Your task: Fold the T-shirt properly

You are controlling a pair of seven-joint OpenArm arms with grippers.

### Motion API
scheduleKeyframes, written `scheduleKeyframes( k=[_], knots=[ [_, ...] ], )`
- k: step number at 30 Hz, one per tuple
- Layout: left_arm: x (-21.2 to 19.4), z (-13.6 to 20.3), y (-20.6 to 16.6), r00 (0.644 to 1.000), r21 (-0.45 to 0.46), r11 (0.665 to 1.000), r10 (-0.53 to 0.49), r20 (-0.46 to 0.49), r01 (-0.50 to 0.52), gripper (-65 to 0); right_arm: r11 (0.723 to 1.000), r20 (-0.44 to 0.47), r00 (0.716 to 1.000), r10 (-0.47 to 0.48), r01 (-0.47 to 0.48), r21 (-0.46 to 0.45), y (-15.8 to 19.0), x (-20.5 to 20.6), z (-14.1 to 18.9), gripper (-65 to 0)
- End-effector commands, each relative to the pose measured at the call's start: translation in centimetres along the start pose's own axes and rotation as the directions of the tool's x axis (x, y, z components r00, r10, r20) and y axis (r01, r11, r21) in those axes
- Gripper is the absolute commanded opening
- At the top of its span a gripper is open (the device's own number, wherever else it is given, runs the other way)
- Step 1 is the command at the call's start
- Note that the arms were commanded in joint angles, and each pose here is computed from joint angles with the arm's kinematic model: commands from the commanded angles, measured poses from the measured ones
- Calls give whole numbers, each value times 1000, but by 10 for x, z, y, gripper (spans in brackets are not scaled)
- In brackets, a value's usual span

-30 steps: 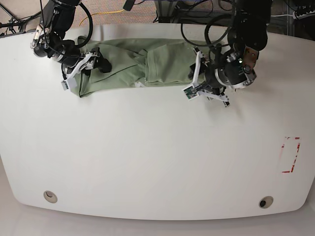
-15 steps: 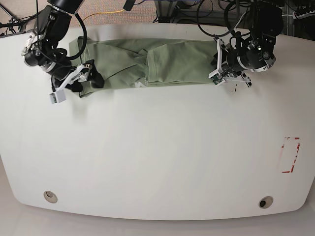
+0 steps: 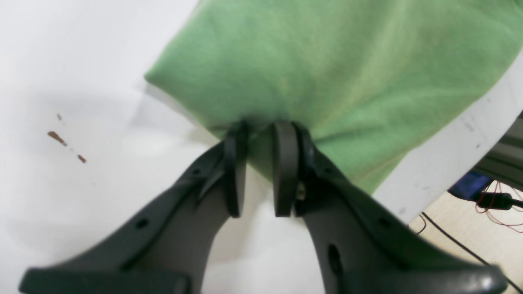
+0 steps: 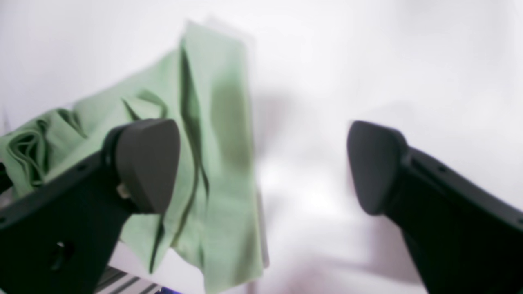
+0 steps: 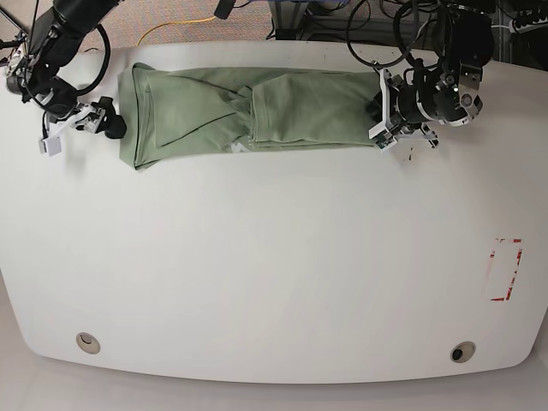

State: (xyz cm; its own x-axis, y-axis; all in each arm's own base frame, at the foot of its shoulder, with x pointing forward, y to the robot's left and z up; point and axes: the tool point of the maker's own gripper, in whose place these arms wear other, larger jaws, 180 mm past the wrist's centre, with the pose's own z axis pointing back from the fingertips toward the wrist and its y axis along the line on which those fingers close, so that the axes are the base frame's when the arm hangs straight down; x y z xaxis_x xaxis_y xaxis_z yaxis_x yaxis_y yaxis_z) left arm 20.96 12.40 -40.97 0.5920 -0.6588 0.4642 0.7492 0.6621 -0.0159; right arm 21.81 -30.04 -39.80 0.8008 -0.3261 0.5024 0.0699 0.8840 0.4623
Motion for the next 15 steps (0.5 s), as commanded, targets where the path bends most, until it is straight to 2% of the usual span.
scheduleKeyframes(
  k=[1,4,9,15],
  knots=[
    [-2,3,10,999,37,999,-17,-28,18,-557,1000,7,1000,17,-17,3,0,-3,6,-25],
    [-1,4,11,1000,39,999,-16,-27,18,-557,1000,-4,1000,6,-5,25,13,-18,0,-25],
    [9,5,19,1000,56,998,-27,-9,28,-557,991,-48,994,99,-93,100,61,-37,-15,-25],
    [11,4,19,1000,56,998,-29,-6,29,-557,979,-54,992,111,-99,181,103,-53,-30,-25]
  ],
)
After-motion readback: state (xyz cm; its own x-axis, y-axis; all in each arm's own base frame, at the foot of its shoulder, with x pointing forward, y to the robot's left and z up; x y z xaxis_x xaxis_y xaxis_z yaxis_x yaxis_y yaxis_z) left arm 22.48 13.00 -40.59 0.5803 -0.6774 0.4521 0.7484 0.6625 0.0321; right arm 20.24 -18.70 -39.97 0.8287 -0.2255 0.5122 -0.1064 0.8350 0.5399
